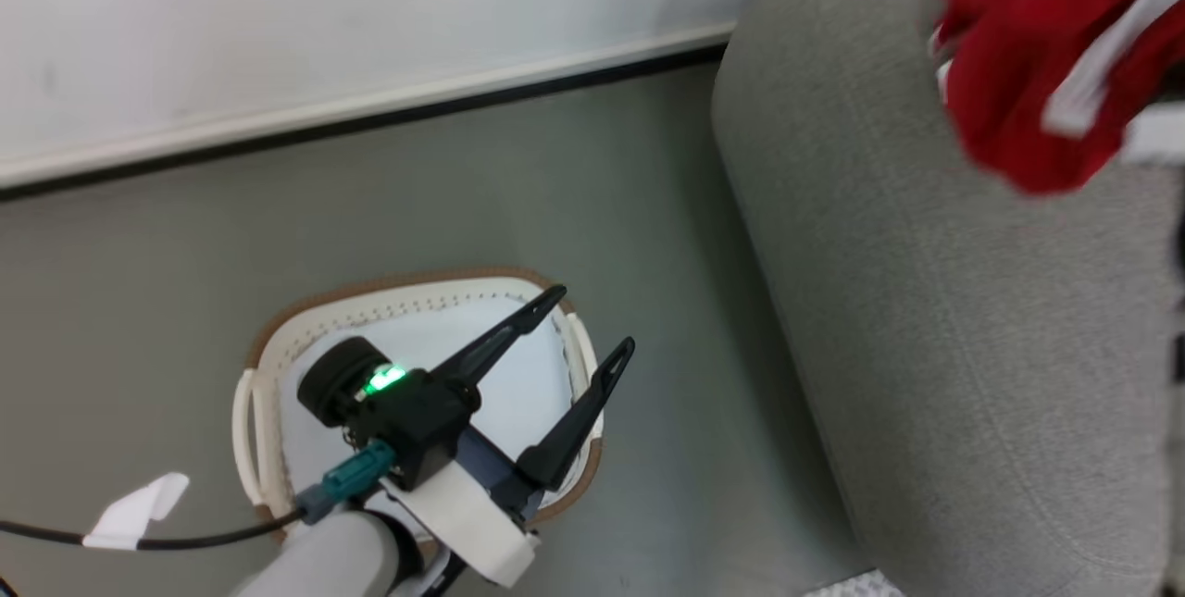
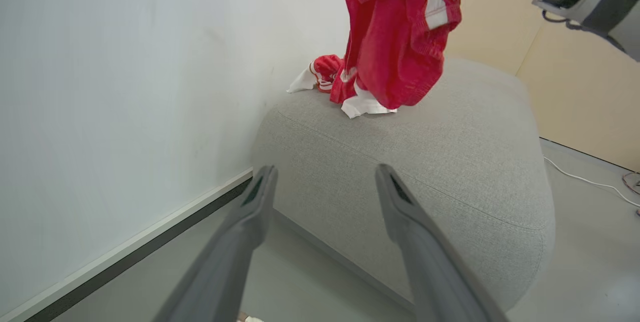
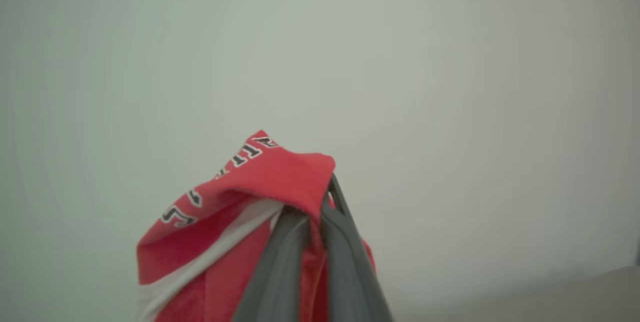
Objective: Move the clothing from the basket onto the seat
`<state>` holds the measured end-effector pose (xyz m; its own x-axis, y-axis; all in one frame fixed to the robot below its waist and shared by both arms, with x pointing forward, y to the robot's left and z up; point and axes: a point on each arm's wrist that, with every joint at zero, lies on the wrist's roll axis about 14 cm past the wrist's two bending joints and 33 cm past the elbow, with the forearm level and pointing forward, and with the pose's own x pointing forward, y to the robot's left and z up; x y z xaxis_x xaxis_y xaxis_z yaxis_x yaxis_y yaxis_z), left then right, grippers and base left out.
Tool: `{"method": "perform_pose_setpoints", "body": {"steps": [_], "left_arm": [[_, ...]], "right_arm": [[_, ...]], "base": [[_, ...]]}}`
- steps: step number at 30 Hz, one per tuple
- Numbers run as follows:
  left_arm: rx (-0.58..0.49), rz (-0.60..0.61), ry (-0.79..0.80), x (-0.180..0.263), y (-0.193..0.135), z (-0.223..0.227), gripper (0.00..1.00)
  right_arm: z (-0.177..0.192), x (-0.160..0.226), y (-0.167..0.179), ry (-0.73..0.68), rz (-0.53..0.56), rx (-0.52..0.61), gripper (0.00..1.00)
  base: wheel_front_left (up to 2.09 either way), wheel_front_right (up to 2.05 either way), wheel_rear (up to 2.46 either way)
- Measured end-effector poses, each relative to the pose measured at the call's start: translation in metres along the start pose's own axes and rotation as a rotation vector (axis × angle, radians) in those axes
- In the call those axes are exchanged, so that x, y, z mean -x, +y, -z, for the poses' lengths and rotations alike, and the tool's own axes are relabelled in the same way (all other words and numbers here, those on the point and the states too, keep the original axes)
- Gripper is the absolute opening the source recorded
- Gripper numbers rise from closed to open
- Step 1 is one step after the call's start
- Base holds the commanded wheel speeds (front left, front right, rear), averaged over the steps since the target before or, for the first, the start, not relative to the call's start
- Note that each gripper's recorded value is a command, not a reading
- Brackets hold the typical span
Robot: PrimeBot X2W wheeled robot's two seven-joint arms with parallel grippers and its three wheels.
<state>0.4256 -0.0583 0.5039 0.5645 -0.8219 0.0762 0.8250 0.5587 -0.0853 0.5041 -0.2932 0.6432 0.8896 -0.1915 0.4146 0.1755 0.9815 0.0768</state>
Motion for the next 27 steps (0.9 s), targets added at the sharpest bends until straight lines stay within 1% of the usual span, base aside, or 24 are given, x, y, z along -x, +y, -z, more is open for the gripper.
{"method": "perform_pose_setpoints", "body": {"steps": [5,7,8,12,14,18,22,24,25,26,27], "left_arm": [[0.022,-0.045,0.02,0.003,0.026,0.018,1.0],[0.032,-0.062,0.04,0.007,0.035,0.029,1.0],[0.035,-0.072,0.048,0.009,0.04,0.033,1.0],[0.053,-0.119,0.064,0.015,0.061,0.048,1.0],[0.066,-0.144,0.075,0.019,0.071,0.056,1.0],[0.094,-0.19,0.111,0.03,0.085,0.077,1.0],[0.109,-0.234,0.149,0.044,0.094,0.092,1.0],[0.109,-0.257,0.157,0.05,0.099,0.095,1.0],[0.106,-0.265,0.156,0.052,0.1,0.095,1.0],[0.102,-0.272,0.153,0.053,0.101,0.093,1.0],[0.097,-0.282,0.146,0.053,0.103,0.09,1.0]], "right_arm": [[-0.032,-0.061,-0.038,-0.09,0.105,0.073,0.0],[-0.044,-0.079,-0.058,-0.115,0.175,0.064,0.0],[-0.046,-0.086,-0.068,-0.117,0.209,0.06,0.0],[-0.038,-0.098,-0.11,-0.07,0.339,0.16,0.0],[-0.017,-0.095,-0.127,-0.015,0.4,0.192,0.0],[0.054,-0.073,-0.148,0.132,0.499,0.199,0.0],[0.136,-0.035,-0.146,0.311,0.545,0.178,0.0],[0.153,-0.027,-0.142,0.34,0.551,0.175,0.0],[0.156,-0.026,-0.14,0.346,0.547,0.176,0.11],[0.157,-0.025,-0.137,0.346,0.54,0.177,0.11],[0.157,-0.025,-0.133,0.347,0.529,0.178,0.53]], "base": [[0.0,0.0,0.0],[0.0,0.0,0.0],[0.0,0.0,0.0],[0.0,0.0,0.0],[0.0,0.0,0.0],[0.0,0.0,0.0],[0.0,0.0,0.0],[0.0,0.0,0.0],[0.0,0.0,0.0],[0.0,0.0,0.0],[0.0,0.0,0.0]]}}
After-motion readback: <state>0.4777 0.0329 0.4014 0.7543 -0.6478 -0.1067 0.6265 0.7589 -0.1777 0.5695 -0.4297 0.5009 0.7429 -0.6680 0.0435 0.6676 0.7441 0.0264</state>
